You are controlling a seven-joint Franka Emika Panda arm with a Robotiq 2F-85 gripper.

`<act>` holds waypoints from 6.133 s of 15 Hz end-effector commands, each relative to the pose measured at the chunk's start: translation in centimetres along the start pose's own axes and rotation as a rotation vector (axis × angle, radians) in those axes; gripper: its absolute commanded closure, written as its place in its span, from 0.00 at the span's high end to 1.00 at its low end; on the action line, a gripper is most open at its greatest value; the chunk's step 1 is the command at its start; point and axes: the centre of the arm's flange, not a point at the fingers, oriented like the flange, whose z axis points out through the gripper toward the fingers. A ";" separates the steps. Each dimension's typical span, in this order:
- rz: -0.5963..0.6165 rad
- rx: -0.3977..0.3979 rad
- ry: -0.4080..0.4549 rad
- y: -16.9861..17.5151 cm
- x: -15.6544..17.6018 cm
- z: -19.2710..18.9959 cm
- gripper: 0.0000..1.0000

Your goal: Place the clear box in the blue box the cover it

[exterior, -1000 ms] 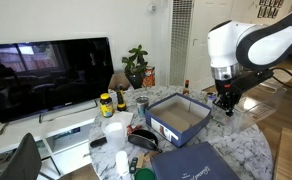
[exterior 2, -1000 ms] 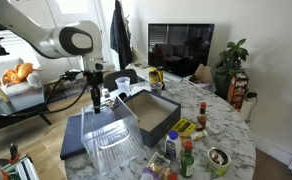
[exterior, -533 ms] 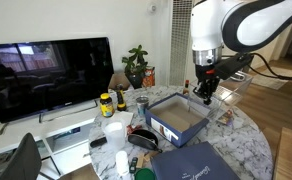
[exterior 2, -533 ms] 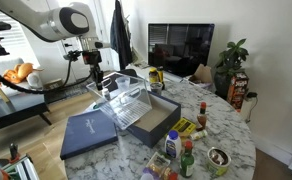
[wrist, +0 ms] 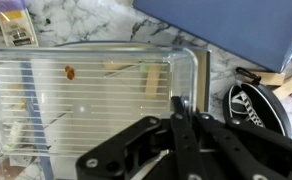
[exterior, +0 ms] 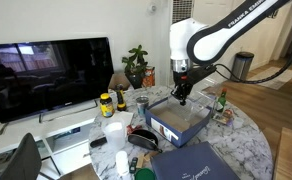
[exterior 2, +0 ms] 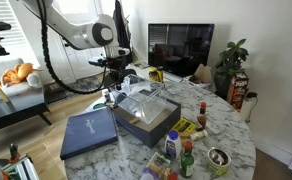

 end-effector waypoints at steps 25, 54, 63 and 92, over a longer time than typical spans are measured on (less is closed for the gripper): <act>0.184 0.149 0.000 1.5 1.2 -1.2 0.82; -0.037 -0.018 -0.399 -14.1 -20.7 5.3 1.00; -0.074 0.002 -0.271 -21.3 -24.6 15.1 1.00; -0.519 -0.307 0.199 -32.9 -31.0 22.0 1.00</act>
